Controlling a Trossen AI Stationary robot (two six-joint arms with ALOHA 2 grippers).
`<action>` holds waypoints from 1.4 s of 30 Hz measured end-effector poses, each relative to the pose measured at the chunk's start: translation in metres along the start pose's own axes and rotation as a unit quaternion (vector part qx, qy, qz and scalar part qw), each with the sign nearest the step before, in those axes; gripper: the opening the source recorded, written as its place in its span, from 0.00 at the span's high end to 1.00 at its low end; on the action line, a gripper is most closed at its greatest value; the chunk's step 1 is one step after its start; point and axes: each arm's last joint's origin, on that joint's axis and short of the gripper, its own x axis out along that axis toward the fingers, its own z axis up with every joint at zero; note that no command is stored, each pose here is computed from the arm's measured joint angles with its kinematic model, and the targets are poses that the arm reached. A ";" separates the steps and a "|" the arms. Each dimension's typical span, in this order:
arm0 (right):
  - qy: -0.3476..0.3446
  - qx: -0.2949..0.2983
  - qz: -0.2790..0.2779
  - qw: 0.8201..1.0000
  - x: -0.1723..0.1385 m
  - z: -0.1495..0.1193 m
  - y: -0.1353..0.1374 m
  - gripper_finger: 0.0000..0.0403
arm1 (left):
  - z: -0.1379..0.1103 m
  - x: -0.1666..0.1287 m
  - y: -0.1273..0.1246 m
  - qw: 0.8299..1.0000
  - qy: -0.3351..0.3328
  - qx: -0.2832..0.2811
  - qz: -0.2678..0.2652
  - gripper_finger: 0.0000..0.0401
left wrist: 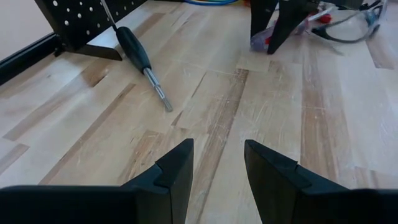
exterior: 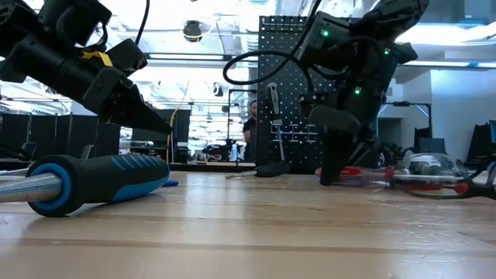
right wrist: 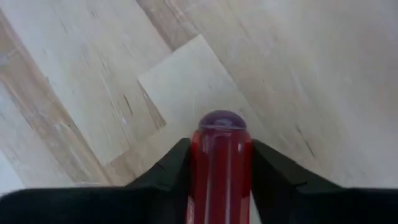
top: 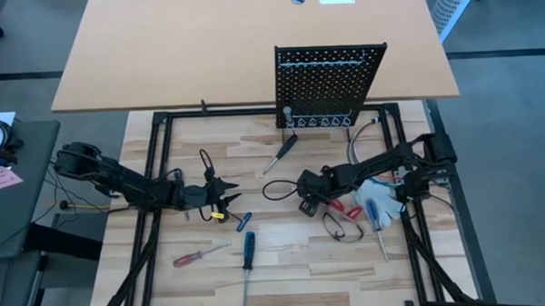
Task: Hang tools onto peg board
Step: Hang the right red screwdriver on the pegboard
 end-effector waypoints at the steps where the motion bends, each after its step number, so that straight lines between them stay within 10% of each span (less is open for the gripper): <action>1: -0.009 -0.003 -0.003 1.000 -0.002 0.001 0.000 0.71 | 0.000 0.000 0.000 1.000 0.000 0.000 0.000 0.66; 11: -0.240 -0.073 0.000 0.968 -0.058 0.032 0.002 0.71 | 0.003 0.000 0.000 1.000 -0.012 0.001 -0.002 0.66; 26: -0.648 -0.150 0.150 0.732 -0.118 0.023 -0.010 0.71 | 0.046 -0.006 -0.003 0.973 -0.213 0.051 -0.077 0.66; 33: -0.708 -0.175 0.160 0.666 -0.136 0.016 -0.001 0.71 | 0.083 0.017 0.004 0.963 -0.241 0.060 -0.107 0.66; 42: -0.729 -0.185 0.165 0.639 -0.155 0.009 0.003 0.71 | 0.101 0.097 -0.013 0.962 -0.209 0.086 -0.151 0.55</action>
